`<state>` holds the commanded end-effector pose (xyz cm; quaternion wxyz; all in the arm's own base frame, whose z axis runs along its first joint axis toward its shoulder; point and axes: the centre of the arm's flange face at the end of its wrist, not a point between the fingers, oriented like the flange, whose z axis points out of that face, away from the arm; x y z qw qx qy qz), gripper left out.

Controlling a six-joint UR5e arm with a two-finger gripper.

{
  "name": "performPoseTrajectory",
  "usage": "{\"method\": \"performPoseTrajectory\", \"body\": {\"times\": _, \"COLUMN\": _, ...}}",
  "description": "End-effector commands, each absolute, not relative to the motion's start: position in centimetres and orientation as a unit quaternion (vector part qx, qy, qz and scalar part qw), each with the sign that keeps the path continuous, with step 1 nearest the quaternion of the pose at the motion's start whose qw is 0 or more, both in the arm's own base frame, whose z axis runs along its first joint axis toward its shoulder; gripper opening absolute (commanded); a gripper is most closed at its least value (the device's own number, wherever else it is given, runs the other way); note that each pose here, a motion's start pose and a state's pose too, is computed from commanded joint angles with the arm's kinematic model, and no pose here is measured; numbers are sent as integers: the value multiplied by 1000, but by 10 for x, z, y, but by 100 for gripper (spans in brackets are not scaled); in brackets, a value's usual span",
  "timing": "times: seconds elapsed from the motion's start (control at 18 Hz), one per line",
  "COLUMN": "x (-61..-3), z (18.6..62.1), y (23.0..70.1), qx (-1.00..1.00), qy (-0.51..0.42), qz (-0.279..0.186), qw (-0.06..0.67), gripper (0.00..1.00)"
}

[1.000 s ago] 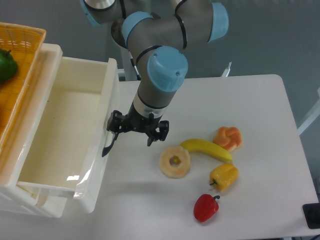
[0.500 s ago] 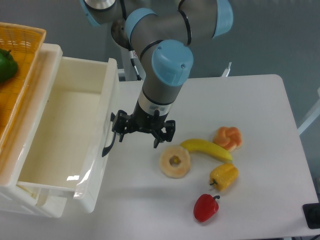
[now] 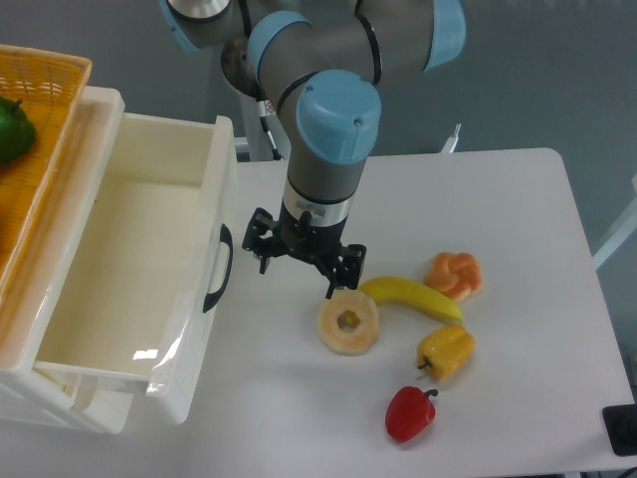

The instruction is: Slide open the top white drawer

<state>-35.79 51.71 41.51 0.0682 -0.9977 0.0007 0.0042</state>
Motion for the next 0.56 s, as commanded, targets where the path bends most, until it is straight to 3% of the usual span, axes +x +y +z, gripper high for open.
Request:
{"method": "performPoseTrajectory", "body": {"times": 0.22, "x": -364, "z": 410, "y": 509, "qx": -997, "qy": 67, "qz": 31, "qw": 32, "gripper": 100}}
{"method": "performPoseTrajectory", "body": {"times": 0.56, "x": -368, "z": 406, "y": 505, "qx": -996, "qy": 74, "qz": 42, "qw": 11, "gripper": 100}}
